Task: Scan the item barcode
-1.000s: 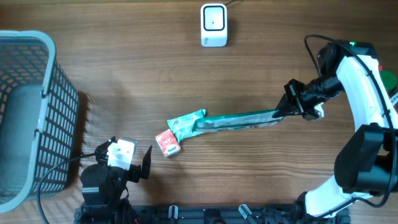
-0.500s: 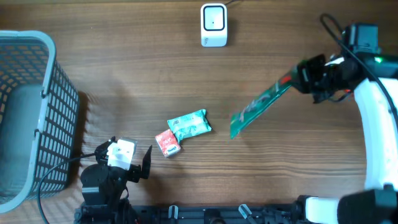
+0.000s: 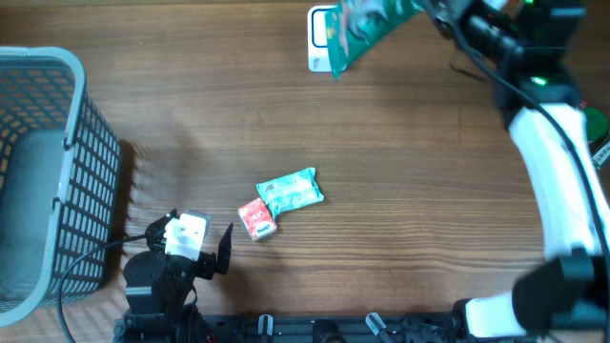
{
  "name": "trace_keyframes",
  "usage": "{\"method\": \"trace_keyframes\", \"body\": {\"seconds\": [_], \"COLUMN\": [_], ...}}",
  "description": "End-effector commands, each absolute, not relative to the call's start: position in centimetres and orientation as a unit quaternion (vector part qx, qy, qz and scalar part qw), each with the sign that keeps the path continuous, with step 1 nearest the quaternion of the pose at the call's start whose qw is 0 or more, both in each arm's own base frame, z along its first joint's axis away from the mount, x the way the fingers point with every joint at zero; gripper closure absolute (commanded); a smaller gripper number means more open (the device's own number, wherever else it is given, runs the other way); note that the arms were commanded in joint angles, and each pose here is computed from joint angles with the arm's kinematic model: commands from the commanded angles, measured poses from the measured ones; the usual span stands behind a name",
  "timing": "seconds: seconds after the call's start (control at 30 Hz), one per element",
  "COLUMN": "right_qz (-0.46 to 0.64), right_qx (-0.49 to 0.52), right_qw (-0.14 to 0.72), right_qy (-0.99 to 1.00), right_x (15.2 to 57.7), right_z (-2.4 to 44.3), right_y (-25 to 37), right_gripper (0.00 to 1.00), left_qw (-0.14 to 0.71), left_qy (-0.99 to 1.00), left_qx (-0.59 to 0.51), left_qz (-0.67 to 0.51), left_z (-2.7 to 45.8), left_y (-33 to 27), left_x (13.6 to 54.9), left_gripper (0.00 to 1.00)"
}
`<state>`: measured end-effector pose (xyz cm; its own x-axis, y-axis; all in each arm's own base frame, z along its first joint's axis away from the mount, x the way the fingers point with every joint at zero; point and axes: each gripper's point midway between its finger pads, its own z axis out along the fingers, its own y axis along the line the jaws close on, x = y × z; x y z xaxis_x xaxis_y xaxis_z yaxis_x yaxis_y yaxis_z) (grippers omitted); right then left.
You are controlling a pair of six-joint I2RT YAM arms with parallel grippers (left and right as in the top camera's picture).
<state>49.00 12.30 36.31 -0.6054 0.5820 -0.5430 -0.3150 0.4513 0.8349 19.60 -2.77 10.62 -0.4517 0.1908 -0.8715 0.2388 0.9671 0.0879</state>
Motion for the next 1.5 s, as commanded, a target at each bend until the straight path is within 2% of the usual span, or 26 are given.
{"method": "trace_keyframes", "body": {"seconds": [0.0, 0.1, 0.17, 0.27, 0.53, 0.6, 0.7, 0.8, 0.9, 1.0, 1.1, 1.13, 1.17, 1.2, 1.3, 1.33, 1.37, 1.43, 1.47], "right_qz": [0.579, 0.596, 0.599, 0.572, 0.490, 0.478, 0.492, 0.437, 0.256, 0.108, 0.021, -0.008, -0.023, -0.037, -0.081, -0.079, -0.051, 0.004, 0.020], "right_qx": [0.015, 0.000, 0.071, 0.102, 0.138, 0.112, 0.050, 0.101, 0.249, 0.319, 0.401, 0.398, 0.386, 0.371, 0.407, 0.415, 0.416, 0.390, 0.386], "right_qw": [0.433, 0.487, 0.480, 0.492, 0.525, 0.537, 0.553, 0.561, 0.533, 0.506, 0.429, 0.425, 0.426, 0.425, 0.416, 0.417, 0.429, 0.464, 0.486], "right_qy": [0.691, 0.639, 0.637, 0.648, 0.683, 0.686, 0.670, 0.696, 0.767, 0.794, 0.809, 0.813, 0.818, 0.825, 0.810, 0.805, 0.800, 0.795, 0.783], "right_x": [51.8, 55.3, 58.3, 60.1, 62.0, 61.9, 60.2, 59.7, 56.9, 53.2, 48.8, 47.8, 47.4, 47.0, 44.7, 44.4, 44.1, 44.3, 44.0], "right_z": [34.4, 31.5, 26.5, 22.5, 19.3, 19.4, 23.6, 26.0, 23.9, 22.0, 17.4, 17.1, 17.2, 17.2, 17.1, 17.2, 18.2, 21.6, 24.1], "right_y": [16.1, 15.9, 14.8, 13.9, 9.1, 8.0, 6.2, 0.9, -8.7, -15.5, -21.1, -22.9, -24.0, -24.7, -28.3, -28.6, -28.9, -27.7, -26.9], "right_gripper": [0.96, 0.96, 0.96, 0.96, 0.96, 0.95, 0.96, 0.96, 0.96, 0.95, 0.96, 0.96, 0.91, 0.81, 0.91, 0.90, 0.62, 0.29, 0.27], "left_qw": [0.511, 0.511, 0.511, 0.511, 0.511, 0.511, 0.511, 0.511, 0.511, 0.511, 0.511, 0.511, 0.511, 0.511, 0.511, 0.511, 0.511, 0.511, 0.511], "left_qy": [0.850, 0.850, 0.850, 0.850, 0.850, 0.850, 0.850, 0.850, 0.850, 0.850, 0.850, 0.850, 0.850, 0.850, 0.850, 0.850, 0.850, 0.850, 0.850], "left_qx": [0.127, 0.127, 0.127, 0.127, 0.127, 0.127, 0.127, 0.127, 0.127, 0.127, 0.127, 0.127, 0.127, 0.127, 0.127, 0.127, 0.127, 0.127, 0.127], "left_qz": [-0.019, -0.019, -0.019, -0.019, -0.019, -0.019, -0.019, -0.019, -0.019, -0.019, -0.019, -0.019, -0.019, -0.019, -0.019, -0.019, -0.019, -0.019, -0.019], "left_z": [10.7, 10.7, 10.7, 10.7, 10.7, 10.7, 10.7, 10.7, 10.7, 10.7, 10.7, 10.7, 10.7, 10.7, 10.7, 10.7, 10.7, 10.7, 10.7], "left_y": [-2.6, -2.6, -2.6, -2.6, -2.6, -2.6, -2.6, -2.6, -2.6, -2.6, -2.6, -2.6, -2.6, -2.6, -2.6, -2.6, -2.6, -2.6, -2.6], "left_x": [19.6, 19.6, 19.6, 19.6, 19.6, 19.6, 19.6, 19.6, 19.6, 19.6, 19.6, 19.6, 19.6, 19.6, 19.6, 19.6, 19.6, 19.6, 19.6], "left_gripper": [0.00, 0.00, 0.00, 0.00, 0.00, 0.00, 0.00, 0.00, 0.00, 0.00, 0.00, 0.00, 0.00, 0.00, 0.00, 0.00, 0.00, 0.00, 0.00]}}
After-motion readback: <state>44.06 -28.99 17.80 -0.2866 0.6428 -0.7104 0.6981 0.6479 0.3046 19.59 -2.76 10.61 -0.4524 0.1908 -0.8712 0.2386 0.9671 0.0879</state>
